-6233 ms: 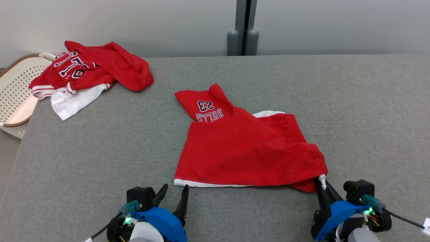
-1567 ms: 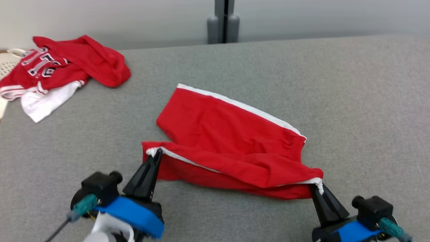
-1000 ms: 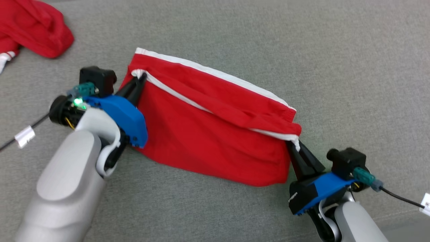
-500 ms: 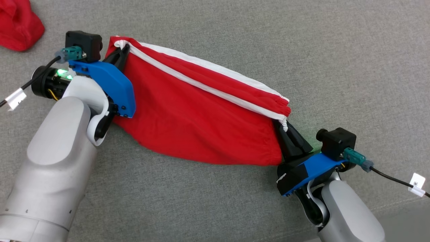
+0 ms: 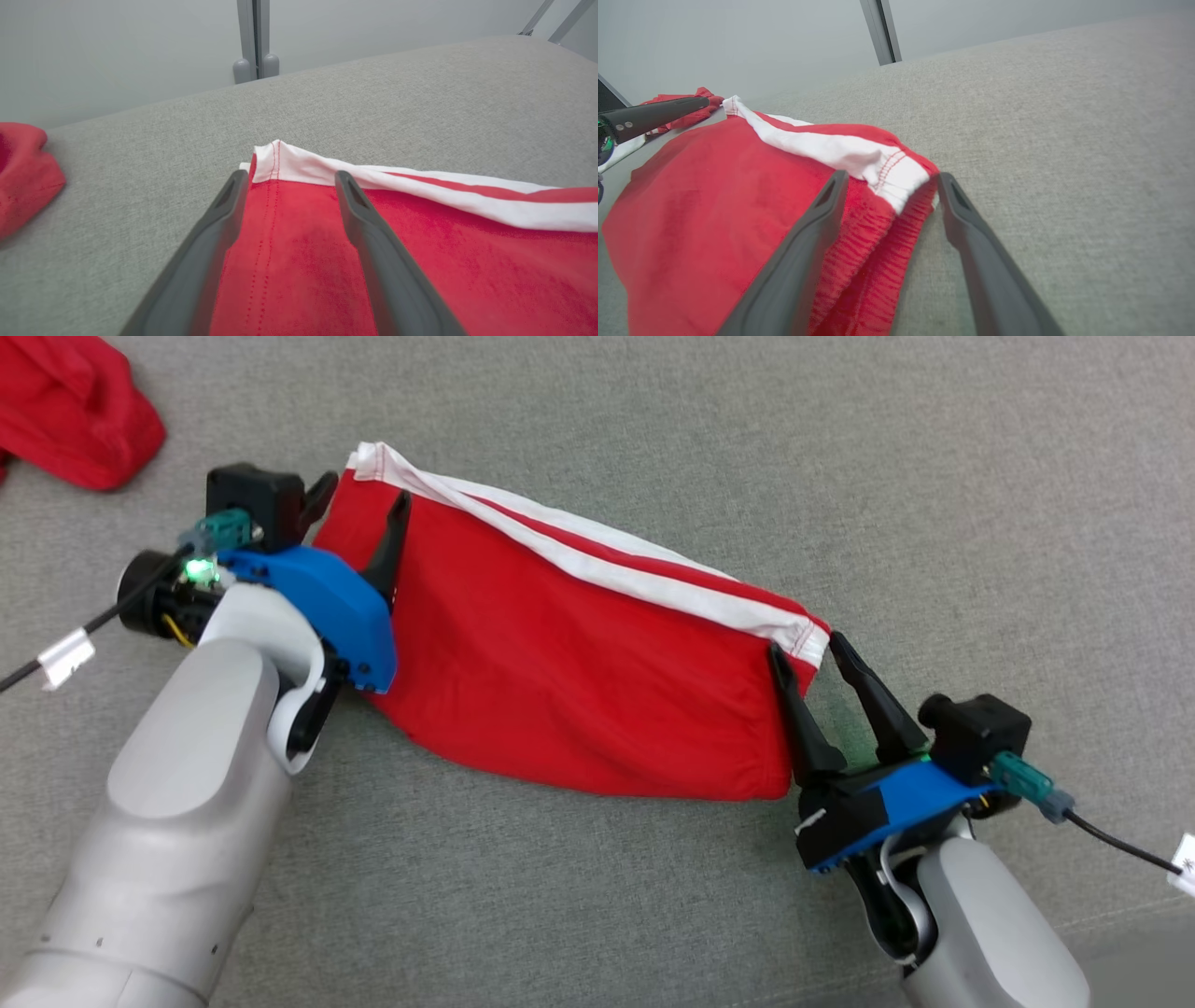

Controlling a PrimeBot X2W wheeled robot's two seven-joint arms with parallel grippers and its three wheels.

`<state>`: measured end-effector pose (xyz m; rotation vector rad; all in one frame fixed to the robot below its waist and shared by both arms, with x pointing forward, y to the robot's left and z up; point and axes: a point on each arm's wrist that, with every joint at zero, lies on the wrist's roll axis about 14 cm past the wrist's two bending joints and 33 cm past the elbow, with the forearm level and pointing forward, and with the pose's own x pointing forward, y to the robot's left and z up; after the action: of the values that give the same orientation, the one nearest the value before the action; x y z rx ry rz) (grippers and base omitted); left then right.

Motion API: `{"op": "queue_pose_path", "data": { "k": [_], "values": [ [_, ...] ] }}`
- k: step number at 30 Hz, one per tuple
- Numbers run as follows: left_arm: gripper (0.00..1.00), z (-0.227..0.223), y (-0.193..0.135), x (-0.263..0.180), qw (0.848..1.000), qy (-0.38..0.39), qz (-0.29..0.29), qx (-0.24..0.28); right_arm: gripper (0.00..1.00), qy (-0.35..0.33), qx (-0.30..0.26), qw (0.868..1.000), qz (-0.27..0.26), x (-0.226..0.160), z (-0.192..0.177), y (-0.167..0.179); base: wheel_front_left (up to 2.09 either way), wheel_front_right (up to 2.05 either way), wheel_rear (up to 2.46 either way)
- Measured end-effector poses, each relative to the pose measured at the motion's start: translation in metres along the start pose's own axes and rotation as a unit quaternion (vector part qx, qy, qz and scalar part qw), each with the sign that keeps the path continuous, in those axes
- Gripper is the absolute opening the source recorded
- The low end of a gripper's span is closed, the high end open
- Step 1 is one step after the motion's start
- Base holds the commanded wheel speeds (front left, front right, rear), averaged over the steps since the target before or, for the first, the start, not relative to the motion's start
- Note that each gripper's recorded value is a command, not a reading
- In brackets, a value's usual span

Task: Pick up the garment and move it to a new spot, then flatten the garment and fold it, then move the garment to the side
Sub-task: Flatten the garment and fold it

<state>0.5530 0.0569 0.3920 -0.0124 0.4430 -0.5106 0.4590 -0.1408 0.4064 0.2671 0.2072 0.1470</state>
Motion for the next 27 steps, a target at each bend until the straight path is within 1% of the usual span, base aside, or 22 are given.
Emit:
{"op": "queue_pose_path", "data": {
  "k": [6, 12, 15, 21, 24, 27],
  "values": [
    [1.0, -0.006, 0.01, -0.026, 1.0, 0.005, 0.013, -0.007, 1.0, -0.005, -0.013, 1.0, -0.022, -0.018, 0.007, -0.011, 0.0, 0.0, 0.0],
    [1.0, -0.019, 0.012, -0.042, 0.999, 0.042, 0.021, -0.018, 1.0, -0.022, -0.026, 0.999, -0.04, -0.034, 0.026, -0.02, 0.0, 0.0, 0.0],
    [1.0, -0.027, 0.011, -0.042, 0.997, 0.063, 0.021, -0.035, 1.0, -0.028, -0.03, 0.998, -0.044, -0.04, 0.033, -0.021, 0.0, 0.0, 0.0],
    [1.0, -0.052, 0.018, -0.037, 0.99, 0.119, 0.026, -0.066, 1.0, -0.02, -0.032, 0.998, -0.043, -0.045, 0.031, -0.02, 0.0, 0.0, 0.0],
    [1.0, -0.057, 0.022, -0.035, 0.988, 0.133, 0.03, -0.071, 1.0, -0.013, -0.03, 0.999, -0.041, -0.047, 0.027, -0.019, 0.0, 0.0, 0.0],
    [1.0, -0.058, 0.022, -0.033, 0.985, 0.14, 0.028, -0.093, 1.0, -0.012, -0.03, 0.999, -0.041, -0.048, 0.027, -0.018, 0.0, 0.0, 0.0]
  ]
}}
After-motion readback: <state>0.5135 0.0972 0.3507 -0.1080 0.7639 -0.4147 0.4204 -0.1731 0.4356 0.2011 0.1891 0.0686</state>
